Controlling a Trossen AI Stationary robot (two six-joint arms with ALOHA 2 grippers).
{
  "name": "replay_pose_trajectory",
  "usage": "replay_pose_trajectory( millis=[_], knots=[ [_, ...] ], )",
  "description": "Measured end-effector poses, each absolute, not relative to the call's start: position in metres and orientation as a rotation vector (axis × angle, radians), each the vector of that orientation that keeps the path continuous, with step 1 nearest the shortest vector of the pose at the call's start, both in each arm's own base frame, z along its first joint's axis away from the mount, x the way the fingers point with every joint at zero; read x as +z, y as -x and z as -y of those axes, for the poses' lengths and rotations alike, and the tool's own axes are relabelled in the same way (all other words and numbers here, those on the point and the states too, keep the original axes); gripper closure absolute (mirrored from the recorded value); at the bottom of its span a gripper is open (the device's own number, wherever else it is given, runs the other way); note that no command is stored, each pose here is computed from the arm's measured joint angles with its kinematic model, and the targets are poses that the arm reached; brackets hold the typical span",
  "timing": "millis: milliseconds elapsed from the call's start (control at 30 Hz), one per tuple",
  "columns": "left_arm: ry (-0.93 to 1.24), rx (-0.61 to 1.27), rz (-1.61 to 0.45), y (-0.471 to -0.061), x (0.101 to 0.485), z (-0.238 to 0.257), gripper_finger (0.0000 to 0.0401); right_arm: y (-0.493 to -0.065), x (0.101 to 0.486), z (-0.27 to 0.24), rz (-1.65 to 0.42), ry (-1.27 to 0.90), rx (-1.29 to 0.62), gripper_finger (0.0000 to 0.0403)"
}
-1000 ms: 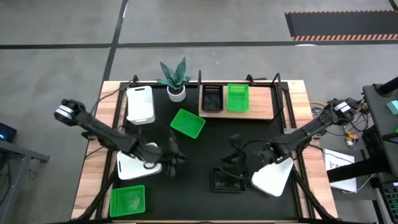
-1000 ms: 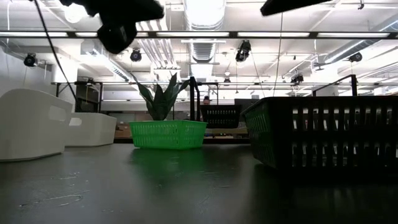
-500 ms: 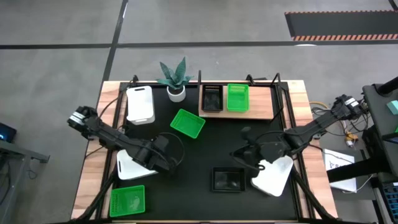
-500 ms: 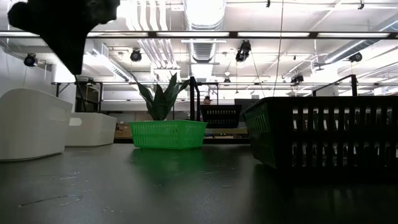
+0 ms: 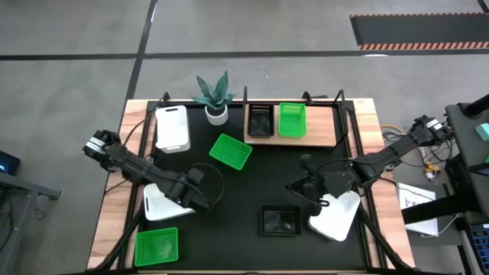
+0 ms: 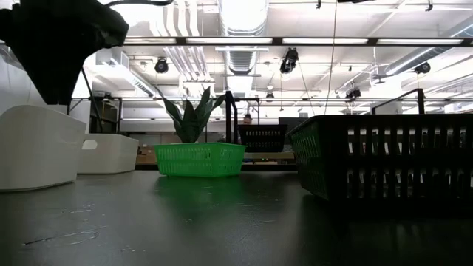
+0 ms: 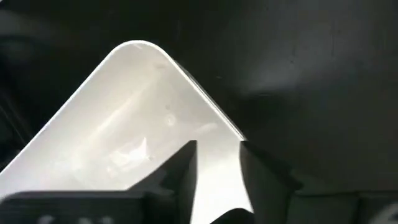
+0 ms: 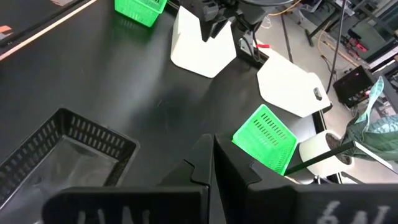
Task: Stack baskets on shelf by color
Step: Put the bottom left white bin on the shelf
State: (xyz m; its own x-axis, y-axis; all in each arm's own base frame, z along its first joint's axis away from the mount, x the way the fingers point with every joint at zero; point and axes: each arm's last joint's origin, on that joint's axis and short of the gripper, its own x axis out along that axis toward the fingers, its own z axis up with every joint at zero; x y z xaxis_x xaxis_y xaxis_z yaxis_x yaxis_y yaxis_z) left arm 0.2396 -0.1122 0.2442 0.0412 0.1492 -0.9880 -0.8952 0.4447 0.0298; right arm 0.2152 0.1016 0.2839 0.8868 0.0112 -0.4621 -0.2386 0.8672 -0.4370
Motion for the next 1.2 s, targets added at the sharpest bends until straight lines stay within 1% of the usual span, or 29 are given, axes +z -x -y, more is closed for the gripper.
replay_pose_trajectory(
  millis=[133, 233, 367, 500, 733, 833, 900, 1067, 1133, 1200],
  knots=[
    [0.791, 0.901, -1.273, -0.243, 0.246, 0.114, 0.0239, -0.216, 0.283, -0.102, -0.47, 0.511, 0.137, 0.0394],
    [0.783, 0.897, -1.283, -0.242, 0.246, 0.113, 0.022, -0.216, 0.283, -0.102, -0.47, 0.51, 0.137, 0.0394],
    [0.78, 0.931, -1.291, -0.24, 0.236, 0.111, 0.0214, -0.216, 0.283, -0.102, -0.469, 0.51, 0.137, 0.0394],
    [0.802, 0.913, -1.273, -0.242, 0.225, 0.111, 0.0214, -0.216, 0.283, -0.102, -0.469, 0.51, 0.136, 0.0394],
    [0.83, 0.85, -1.241, -0.247, 0.218, 0.112, 0.0215, -0.216, 0.283, -0.102, -0.47, 0.51, 0.136, 0.0394],
    [0.822, 0.823, -1.238, -0.25, 0.213, 0.113, 0.0229, -0.216, 0.283, -0.102, -0.47, 0.51, 0.137, 0.0394],
    [0.815, 0.816, -1.243, -0.252, 0.21, 0.114, 0.0248, -0.216, 0.283, -0.102, -0.47, 0.51, 0.137, 0.0394],
    [0.796, 0.796, -1.295, -0.254, 0.203, 0.116, 0.0314, -0.216, 0.283, -0.102, -0.471, 0.51, 0.137, 0.0394],
    [0.773, 0.75, -1.315, -0.256, 0.203, 0.117, 0.0344, -0.216, 0.283, -0.102, -0.47, 0.51, 0.137, 0.0394],
    [0.74, 0.66, -1.306, -0.261, 0.203, 0.12, 0.0373, -0.216, 0.283, -0.102, -0.471, 0.511, 0.137, 0.0394]
  ],
)
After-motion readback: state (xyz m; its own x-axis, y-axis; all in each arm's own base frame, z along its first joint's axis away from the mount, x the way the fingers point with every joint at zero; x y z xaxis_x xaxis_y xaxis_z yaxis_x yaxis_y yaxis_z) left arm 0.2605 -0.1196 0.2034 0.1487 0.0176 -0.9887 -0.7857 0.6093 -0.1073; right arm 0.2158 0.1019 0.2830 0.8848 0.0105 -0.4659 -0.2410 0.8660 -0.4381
